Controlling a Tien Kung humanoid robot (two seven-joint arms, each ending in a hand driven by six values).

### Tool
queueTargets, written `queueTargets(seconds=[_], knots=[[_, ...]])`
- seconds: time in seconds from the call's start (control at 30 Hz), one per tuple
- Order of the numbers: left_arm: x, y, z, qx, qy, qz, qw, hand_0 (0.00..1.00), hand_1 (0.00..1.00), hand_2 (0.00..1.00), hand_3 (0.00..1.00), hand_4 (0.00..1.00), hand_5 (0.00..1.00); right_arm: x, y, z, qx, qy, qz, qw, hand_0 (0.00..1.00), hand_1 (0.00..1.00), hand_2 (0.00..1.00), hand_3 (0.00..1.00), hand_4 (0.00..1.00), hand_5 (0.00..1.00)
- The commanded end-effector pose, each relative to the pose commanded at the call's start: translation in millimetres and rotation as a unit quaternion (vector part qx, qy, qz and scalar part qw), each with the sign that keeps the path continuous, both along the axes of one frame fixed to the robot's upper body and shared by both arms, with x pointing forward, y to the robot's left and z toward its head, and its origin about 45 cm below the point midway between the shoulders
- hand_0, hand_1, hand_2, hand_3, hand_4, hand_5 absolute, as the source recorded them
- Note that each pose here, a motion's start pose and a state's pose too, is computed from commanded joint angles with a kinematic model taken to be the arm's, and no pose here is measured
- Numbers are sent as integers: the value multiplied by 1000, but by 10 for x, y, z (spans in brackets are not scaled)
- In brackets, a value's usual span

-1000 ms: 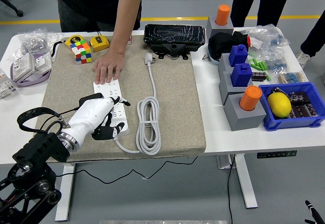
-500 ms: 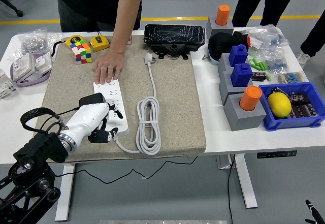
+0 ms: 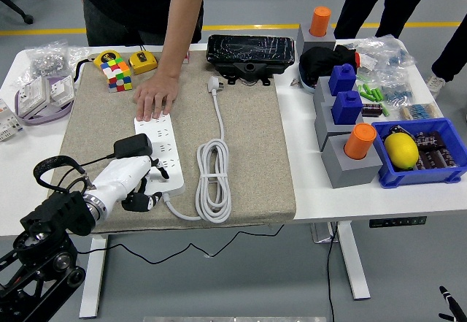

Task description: Pick up the plug,place it near the board,insert it into the board,press the button

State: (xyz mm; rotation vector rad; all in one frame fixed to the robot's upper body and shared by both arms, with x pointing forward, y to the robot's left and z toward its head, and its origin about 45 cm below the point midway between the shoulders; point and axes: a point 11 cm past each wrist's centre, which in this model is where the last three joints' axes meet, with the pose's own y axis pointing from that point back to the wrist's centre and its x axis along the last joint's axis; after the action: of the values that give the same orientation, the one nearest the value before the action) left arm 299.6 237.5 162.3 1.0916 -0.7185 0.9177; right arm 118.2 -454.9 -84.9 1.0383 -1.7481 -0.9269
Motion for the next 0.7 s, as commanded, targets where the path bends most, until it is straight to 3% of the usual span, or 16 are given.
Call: queueTargets(seconds=[0.7], knots=[[-17, 39, -104, 9, 20, 3, 1000, 162, 31, 132, 688, 664, 2, 3, -10, 5, -1, -2, -2, 1000, 816, 760, 740, 781, 998, 998]])
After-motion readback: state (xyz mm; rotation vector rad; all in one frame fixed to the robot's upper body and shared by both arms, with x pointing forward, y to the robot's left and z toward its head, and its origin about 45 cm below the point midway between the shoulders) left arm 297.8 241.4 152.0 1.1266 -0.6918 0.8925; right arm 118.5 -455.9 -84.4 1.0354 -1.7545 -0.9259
